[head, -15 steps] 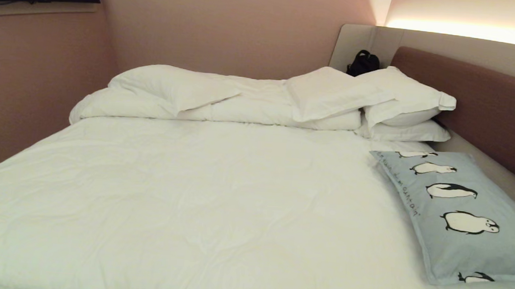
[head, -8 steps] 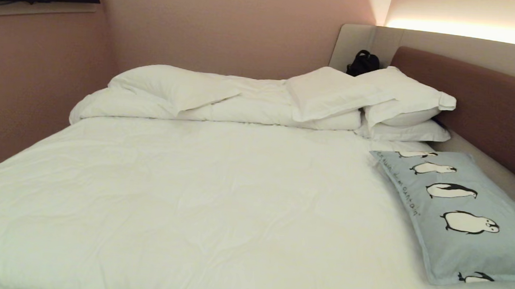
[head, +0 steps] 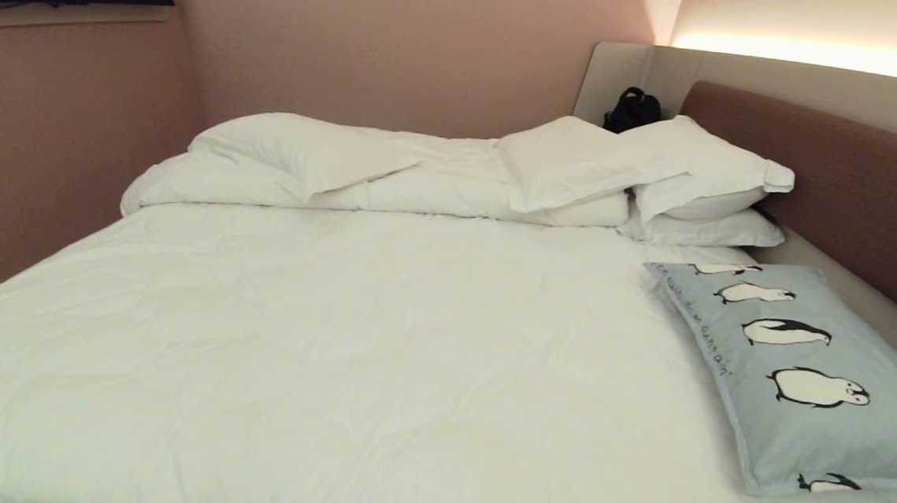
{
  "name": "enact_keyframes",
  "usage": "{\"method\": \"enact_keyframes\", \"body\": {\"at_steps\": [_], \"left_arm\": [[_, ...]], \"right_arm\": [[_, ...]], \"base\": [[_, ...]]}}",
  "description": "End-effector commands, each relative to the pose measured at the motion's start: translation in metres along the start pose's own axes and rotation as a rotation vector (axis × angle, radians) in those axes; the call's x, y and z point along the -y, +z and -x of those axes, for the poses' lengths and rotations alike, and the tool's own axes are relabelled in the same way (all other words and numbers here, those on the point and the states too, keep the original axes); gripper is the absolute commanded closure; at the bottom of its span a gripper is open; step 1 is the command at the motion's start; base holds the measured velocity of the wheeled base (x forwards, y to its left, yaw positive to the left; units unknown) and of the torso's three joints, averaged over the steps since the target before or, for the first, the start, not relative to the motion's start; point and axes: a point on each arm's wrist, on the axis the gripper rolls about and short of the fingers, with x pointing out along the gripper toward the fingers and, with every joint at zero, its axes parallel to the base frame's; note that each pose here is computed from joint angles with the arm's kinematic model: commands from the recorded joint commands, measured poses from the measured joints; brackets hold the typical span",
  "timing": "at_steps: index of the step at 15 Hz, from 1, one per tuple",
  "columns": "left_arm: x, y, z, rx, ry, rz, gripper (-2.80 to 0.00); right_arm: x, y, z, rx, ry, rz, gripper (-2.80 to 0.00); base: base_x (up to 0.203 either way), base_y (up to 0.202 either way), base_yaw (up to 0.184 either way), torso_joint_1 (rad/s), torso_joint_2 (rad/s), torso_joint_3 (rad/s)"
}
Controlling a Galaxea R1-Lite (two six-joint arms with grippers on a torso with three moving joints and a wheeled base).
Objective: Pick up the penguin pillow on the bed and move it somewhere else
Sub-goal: Pick up the pillow
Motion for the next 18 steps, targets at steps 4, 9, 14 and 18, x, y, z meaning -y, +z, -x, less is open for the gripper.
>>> {"method": "enact_keyframes", "body": {"at_steps": [4, 9, 14, 18], "left_arm": [[0.000, 0.000, 0.000, 0.002, 0.000, 0.000, 0.00], [0.000, 0.000, 0.000, 0.002, 0.000, 0.001, 0.00], [0.000, 0.000, 0.000, 0.002, 0.000, 0.001, 0.00], [0.000, 0.000, 0.000, 0.002, 0.000, 0.000, 0.00]], "right_arm": [[0.018, -0.040, 0.043, 0.373, 0.228, 0.242, 0.00], [0.027, -0.060, 0.056, 0.448, 0.349, 0.303, 0.00], [0.035, -0.073, 0.062, 0.406, 0.491, 0.307, 0.00], [0.042, -0.086, 0.054, 0.407, 0.477, 0.313, 0.00]], "base": [[0.000, 0.000, 0.000, 0.000, 0.00, 0.000], [0.000, 0.000, 0.000, 0.000, 0.00, 0.000], [0.000, 0.000, 0.000, 0.000, 0.00, 0.000], [0.000, 0.000, 0.000, 0.000, 0.00, 0.000]]}}
